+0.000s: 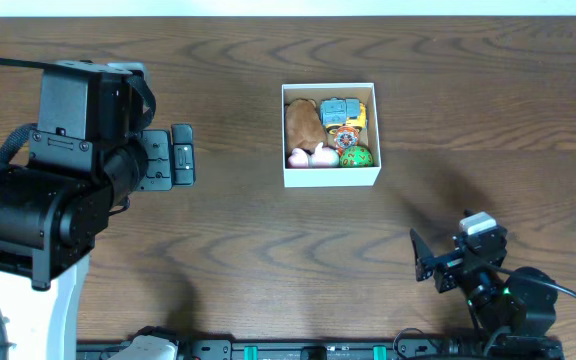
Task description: Pack container
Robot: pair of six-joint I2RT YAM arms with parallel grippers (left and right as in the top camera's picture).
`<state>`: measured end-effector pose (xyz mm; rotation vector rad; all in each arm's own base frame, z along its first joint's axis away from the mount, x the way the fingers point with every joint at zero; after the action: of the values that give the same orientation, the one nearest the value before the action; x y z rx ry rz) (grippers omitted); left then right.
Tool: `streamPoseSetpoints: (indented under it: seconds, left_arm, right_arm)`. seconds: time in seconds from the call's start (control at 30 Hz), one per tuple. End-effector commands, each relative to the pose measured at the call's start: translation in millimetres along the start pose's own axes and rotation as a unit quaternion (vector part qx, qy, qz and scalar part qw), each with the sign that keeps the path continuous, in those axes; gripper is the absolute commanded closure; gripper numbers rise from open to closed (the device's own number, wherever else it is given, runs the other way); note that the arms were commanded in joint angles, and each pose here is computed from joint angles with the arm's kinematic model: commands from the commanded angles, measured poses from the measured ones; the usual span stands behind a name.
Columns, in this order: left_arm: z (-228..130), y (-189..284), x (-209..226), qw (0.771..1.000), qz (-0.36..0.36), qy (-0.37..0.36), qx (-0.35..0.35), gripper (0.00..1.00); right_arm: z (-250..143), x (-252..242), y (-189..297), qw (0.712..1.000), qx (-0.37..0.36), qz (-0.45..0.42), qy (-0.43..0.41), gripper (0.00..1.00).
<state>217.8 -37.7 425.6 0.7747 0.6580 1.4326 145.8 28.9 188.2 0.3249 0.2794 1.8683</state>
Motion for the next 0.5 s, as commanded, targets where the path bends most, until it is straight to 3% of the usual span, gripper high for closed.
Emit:
streamPoseSetpoints:
  seconds: [0.0,0.47]
  left_arm:
    - [0,-2,3,1.0,0.01,0.004,0.004,0.02]
    - [0,-2,3,1.0,0.01,0.004,0.004,0.02]
  right_arm:
    - [-12,-2,-4,1.0,0.0,-0.008,0.006,0.01]
    - [-40,-5,-18,1.0,0.009,-0.003,0.002,0.01]
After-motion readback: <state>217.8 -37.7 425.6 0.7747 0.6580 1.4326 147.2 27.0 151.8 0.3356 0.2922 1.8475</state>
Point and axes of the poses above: each gripper's point midway between its finger pads, its own y axis back along the fingers, its own x axis along the line the jaws close on, z = x × y, the point moved 7 cm from there along y, back along the fingers, and after that the axes turned 4 degrees about -y, right-handed, at the moved point
